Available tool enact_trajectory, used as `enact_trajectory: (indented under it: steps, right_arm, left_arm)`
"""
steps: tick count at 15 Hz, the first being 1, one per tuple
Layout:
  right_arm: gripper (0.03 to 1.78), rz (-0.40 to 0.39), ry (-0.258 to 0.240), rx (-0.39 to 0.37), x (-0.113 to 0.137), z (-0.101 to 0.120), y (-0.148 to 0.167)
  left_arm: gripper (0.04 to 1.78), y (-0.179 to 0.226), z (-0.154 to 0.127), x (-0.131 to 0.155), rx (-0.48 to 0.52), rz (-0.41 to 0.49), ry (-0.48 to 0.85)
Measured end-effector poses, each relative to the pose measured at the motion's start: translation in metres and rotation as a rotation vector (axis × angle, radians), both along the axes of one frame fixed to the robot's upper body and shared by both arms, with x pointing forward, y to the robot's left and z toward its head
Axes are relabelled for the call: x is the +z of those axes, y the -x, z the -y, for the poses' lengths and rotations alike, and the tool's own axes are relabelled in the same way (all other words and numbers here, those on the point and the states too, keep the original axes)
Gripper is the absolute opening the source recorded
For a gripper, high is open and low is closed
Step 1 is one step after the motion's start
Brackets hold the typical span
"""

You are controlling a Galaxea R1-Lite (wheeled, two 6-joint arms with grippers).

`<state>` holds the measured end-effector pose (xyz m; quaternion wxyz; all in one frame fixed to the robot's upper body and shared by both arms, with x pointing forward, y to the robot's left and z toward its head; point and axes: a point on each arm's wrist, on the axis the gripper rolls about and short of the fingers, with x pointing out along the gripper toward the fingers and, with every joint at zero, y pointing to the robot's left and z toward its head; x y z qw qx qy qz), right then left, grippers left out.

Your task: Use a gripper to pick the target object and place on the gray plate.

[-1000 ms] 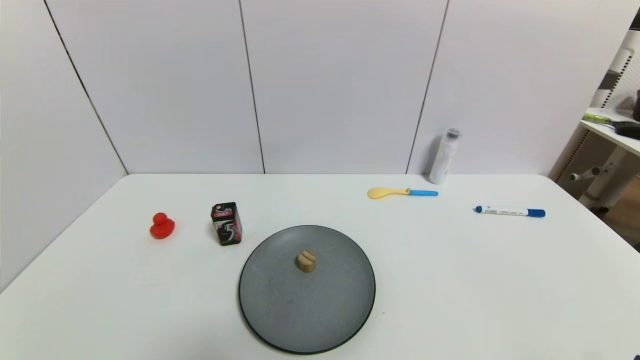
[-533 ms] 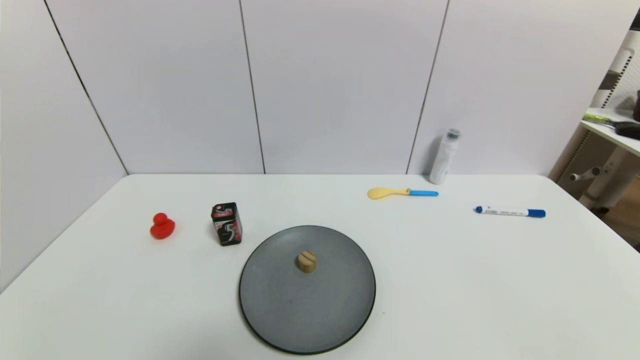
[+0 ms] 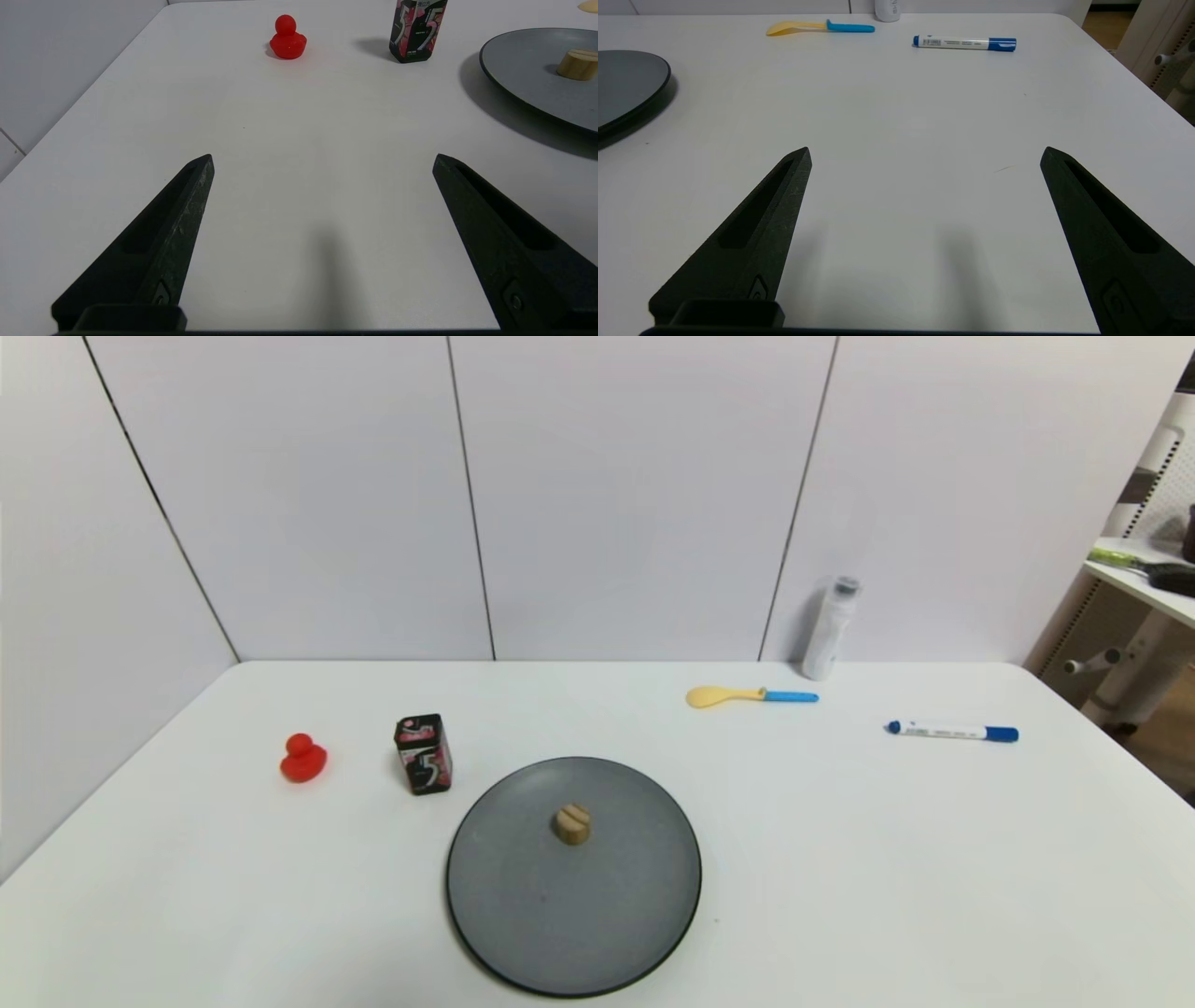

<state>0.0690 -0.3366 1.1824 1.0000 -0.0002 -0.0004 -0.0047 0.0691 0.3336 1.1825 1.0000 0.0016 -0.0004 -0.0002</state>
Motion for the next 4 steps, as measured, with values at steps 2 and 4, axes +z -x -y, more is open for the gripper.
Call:
enact_trajectory:
  steps: [2, 4]
  right_arm:
    - [1.69, 0.0, -0.001, 0.0, 0.0, 0.0, 0.0]
    - [1.69, -0.002, -0.008, 0.0, -0.0003, 0.0, 0.0]
  left_arm:
    - [1.69, 0.0, 0.0, 0.0, 0.0, 0.0, 0.0]
    - [1.69, 0.0, 0.0, 0.0, 0.0, 0.0, 0.0]
